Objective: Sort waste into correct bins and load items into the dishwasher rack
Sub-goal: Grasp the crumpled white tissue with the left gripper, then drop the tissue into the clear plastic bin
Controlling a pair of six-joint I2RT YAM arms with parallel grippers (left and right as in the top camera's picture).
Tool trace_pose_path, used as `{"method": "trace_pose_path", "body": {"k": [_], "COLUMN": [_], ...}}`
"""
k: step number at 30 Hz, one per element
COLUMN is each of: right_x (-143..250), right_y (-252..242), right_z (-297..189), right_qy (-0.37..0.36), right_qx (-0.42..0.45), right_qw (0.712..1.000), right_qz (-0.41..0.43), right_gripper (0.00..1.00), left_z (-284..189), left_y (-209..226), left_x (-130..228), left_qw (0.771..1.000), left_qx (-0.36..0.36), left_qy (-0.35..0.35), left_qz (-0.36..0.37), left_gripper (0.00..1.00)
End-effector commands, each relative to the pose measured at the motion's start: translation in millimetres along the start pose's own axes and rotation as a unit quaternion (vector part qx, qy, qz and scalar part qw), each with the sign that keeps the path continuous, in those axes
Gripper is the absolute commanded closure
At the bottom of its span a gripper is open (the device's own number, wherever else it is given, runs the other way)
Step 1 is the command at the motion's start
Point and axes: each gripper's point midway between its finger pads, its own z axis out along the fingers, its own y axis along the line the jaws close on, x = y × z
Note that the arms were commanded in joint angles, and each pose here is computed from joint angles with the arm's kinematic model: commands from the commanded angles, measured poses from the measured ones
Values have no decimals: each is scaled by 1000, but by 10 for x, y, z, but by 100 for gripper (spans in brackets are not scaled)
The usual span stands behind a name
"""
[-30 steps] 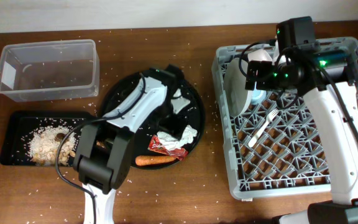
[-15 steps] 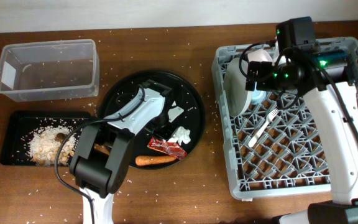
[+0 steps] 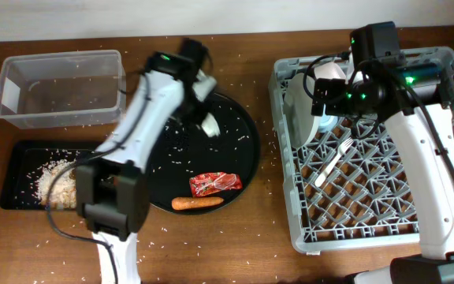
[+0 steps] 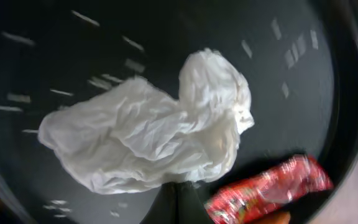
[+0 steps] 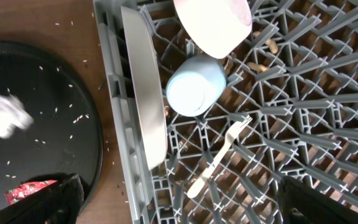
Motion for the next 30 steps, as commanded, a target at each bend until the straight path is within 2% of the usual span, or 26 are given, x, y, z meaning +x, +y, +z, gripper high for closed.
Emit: {"method": "trace_pose_path", "body": {"k": [1,6,7,8,10,11,12,13,14,16,17,18,21,24,26,30], "right_x": [-22,-27,-33,-34,-33,-33,-33,-34,-34,-25,-9,-8,-10,-9,-8,14], "right_y": [-10,-8,-6,-6,-5,-5,-5,-5,-6,-8,-13,-13,-13,-13,-12,-18], "right_z": [-47,-47,-47,-47,-47,-47,-47,-47,-47,-47,-47,-47,-42,-41,-36,-36], "right_qy": [-7,-8,-9,-9,-9,-9,-9,-9,-9,-7,-4,-4,-4,-4,-3,2], "right_qx": [0,-1,-1,-1,-2,-2,-2,-2,-1,-1,0,0,0,0,0,2], "right_qw": [1000,1000,1000,1000,1000,1000,1000,1000,1000,1000,1000,1000,1000,1000,1000,1000], "right_qz": [2,2,2,2,2,2,2,2,2,2,2,2,2,2,2,2], "right_gripper": [1,1,1,1,1,1,1,1,1,1,1,1,1,1,1,1], "left_z": [-821,-1115,-1140,-1152,-1164,-1173,-1180,-1175,-1178,-1273,-1315,-1261,-1002,-374,122,627], "left_y": [843,2057,2205,2295,2389,2426,2430,2337,2204,1482,1100,867,248,-150,-373,-635], "left_x": [-229,49,100,154,215,227,212,157,103,-39,-10,84,339,662,774,906], "left_qw": [986,955,950,947,944,942,942,950,959,976,979,984,991,991,988,982], "left_qx": [-33,-80,-87,-90,-95,-97,-96,-81,-63,48,89,99,128,105,110,97], "left_qy": [-118,-162,-168,-168,-167,-169,-173,-176,-178,-191,-177,-140,-41,60,75,70], "left_qz": [-118,-235,-249,-259,-269,-272,-271,-246,-211,-87,-59,-47,-2,53,82,148], "left_gripper": [100,100,96,56,21,14,13,8,8,9,9,9,9,6,5,2]}}
